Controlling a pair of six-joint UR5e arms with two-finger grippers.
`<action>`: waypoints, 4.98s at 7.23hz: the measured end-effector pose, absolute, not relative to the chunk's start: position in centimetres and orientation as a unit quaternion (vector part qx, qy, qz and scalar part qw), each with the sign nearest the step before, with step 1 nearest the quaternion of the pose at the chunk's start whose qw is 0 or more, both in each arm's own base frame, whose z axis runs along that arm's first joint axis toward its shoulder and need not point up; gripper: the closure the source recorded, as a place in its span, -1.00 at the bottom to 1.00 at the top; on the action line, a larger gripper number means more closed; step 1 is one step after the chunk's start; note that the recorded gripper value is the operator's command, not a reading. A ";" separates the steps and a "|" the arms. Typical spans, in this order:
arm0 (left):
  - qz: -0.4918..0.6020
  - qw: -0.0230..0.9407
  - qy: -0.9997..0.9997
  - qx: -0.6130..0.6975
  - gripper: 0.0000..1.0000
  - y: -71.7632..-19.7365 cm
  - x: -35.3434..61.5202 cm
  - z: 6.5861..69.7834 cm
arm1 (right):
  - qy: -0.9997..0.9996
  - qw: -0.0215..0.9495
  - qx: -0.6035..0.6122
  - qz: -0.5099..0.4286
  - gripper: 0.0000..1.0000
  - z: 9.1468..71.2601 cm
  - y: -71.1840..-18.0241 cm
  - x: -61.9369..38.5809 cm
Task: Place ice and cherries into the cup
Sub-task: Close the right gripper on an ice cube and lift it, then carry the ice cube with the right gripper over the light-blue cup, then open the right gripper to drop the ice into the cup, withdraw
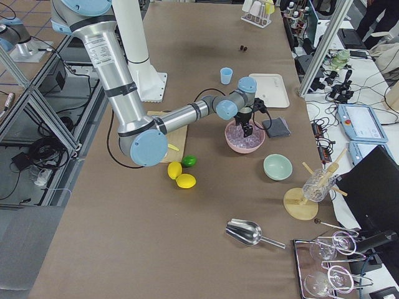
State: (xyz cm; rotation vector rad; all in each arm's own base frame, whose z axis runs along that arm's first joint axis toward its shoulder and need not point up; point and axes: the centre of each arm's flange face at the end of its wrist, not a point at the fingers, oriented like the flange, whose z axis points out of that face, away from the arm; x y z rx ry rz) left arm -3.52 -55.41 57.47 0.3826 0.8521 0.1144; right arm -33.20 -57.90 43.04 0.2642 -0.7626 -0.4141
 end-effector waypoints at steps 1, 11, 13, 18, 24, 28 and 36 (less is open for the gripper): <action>0.055 0.891 0.411 0.184 -0.95 -55.4 -3.5 57.5 | -0.368 0.899 0.127 -0.201 -0.30 43.1 -57.8 -33.3; 0.057 0.890 0.411 0.192 -0.95 -56.6 -3.5 56.3 | -0.366 0.901 0.123 -0.200 0.92 43.6 -57.8 -33.3; 0.057 0.889 0.411 0.193 -0.95 -56.7 -3.4 56.1 | -0.366 0.900 0.125 -0.199 1.00 43.4 -57.8 -33.2; 0.058 0.889 0.411 0.193 -0.95 -57.0 -3.3 55.9 | -0.425 0.879 0.142 -0.161 1.00 33.9 -59.8 -30.2; 0.080 0.887 0.416 0.187 -0.95 -61.5 -0.3 54.7 | -0.439 0.882 0.149 -0.078 1.00 8.4 -50.8 -55.0; 0.095 0.885 0.418 0.180 -0.95 -62.4 1.7 54.7 | -0.433 0.882 0.167 -0.084 0.00 9.3 -49.0 -60.3; 0.094 0.886 0.418 0.178 -0.95 -62.3 1.7 54.9 | -0.442 0.872 0.167 -0.130 -0.98 18.4 -56.8 -46.1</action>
